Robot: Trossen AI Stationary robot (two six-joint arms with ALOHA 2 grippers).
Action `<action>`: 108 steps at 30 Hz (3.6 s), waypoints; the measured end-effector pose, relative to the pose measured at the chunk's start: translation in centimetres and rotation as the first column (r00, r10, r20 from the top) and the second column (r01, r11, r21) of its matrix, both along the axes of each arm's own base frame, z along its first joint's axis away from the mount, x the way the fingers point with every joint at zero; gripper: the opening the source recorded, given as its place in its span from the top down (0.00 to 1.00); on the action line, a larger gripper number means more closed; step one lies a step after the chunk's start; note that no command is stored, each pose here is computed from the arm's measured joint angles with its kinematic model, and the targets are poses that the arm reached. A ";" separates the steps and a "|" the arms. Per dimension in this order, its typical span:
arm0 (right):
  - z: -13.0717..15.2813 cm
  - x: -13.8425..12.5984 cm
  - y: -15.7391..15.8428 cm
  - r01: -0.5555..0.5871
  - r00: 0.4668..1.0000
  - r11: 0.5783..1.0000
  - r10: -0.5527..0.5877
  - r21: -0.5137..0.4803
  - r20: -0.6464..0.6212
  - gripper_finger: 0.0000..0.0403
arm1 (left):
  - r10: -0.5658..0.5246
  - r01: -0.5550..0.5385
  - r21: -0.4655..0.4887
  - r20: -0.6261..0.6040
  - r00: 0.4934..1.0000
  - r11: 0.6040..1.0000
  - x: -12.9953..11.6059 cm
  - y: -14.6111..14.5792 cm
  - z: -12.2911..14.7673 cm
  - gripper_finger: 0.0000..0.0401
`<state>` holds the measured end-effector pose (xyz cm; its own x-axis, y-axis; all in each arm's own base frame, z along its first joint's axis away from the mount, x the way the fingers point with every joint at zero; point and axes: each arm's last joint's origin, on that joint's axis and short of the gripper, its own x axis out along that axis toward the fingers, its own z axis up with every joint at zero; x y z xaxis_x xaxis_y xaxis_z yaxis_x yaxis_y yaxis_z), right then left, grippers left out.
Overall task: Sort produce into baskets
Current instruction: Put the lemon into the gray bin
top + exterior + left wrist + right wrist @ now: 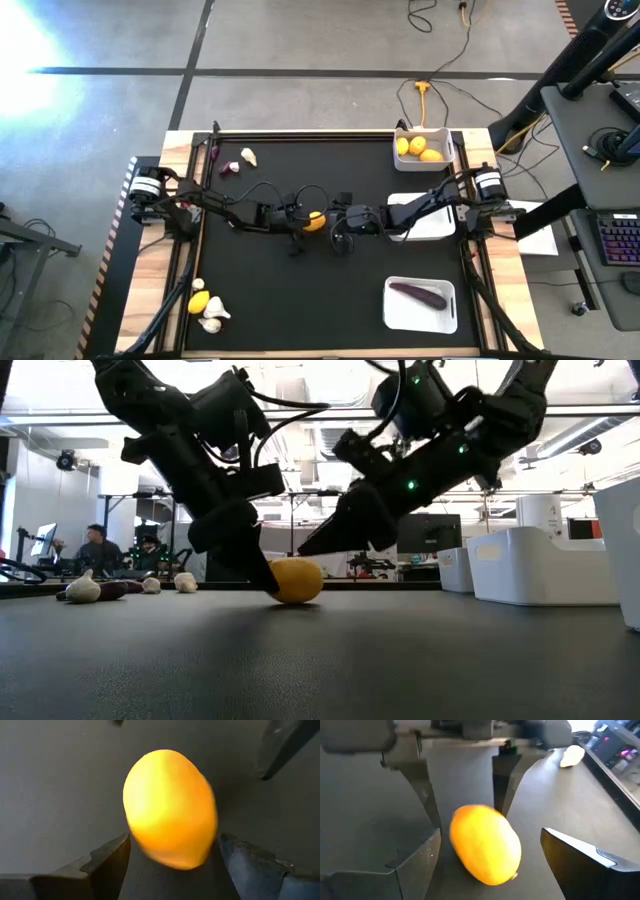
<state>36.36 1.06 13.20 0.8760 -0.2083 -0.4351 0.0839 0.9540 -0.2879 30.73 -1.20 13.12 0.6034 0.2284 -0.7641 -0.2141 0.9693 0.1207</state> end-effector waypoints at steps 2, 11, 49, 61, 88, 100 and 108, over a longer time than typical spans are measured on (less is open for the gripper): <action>-0.2 0.3 -0.4 -0.026 1.000 1.000 0.026 0.012 -0.006 0.15 | -0.008 0.008 0.005 -0.012 1.000 1.000 -0.1 0.0 0.0 0.28; 0.1 2.2 -2.5 -0.108 0.994 0.993 0.108 0.040 0.019 0.14 | 0.016 -0.017 -0.005 -0.120 0.993 1.000 -0.8 0.0 1.2 0.27; 10.3 -9.5 -7.3 0.801 0.565 0.570 -0.821 -0.184 -0.081 0.39 | 0.190 -0.173 -0.219 0.058 0.980 0.960 -9.3 -1.5 -1.6 0.33; 5.7 -17.7 -16.6 0.994 0.025 0.043 -0.986 -0.102 -0.165 0.37 | 0.059 -0.050 -0.154 0.056 0.997 0.987 -7.8 -2.8 4.7 0.33; 7.3 -17.6 -15.6 0.978 0.022 0.028 -0.999 -0.205 -0.032 0.11 | 0.154 -0.238 -0.098 -0.520 0.840 0.966 -11.7 -4.9 11.1 0.33; 12.5 -17.4 -9.0 0.970 0.244 0.239 -0.957 -0.045 0.160 0.11 | 0.028 -0.474 -0.301 -0.822 0.569 0.828 -15.6 -9.7 9.7 0.33; 12.2 -17.0 -8.8 0.964 0.264 0.258 -0.953 -0.056 0.151 0.11 | 0.098 -0.621 -0.262 -0.870 0.483 0.738 -16.4 -12.9 9.0 0.33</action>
<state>19.37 -7.73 25.43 0.0240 -0.9580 -0.2858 0.9380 0.1205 -0.3250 14.35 -14.14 22.07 -0.3215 -0.2825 -0.9038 -0.6313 0.7753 -0.0178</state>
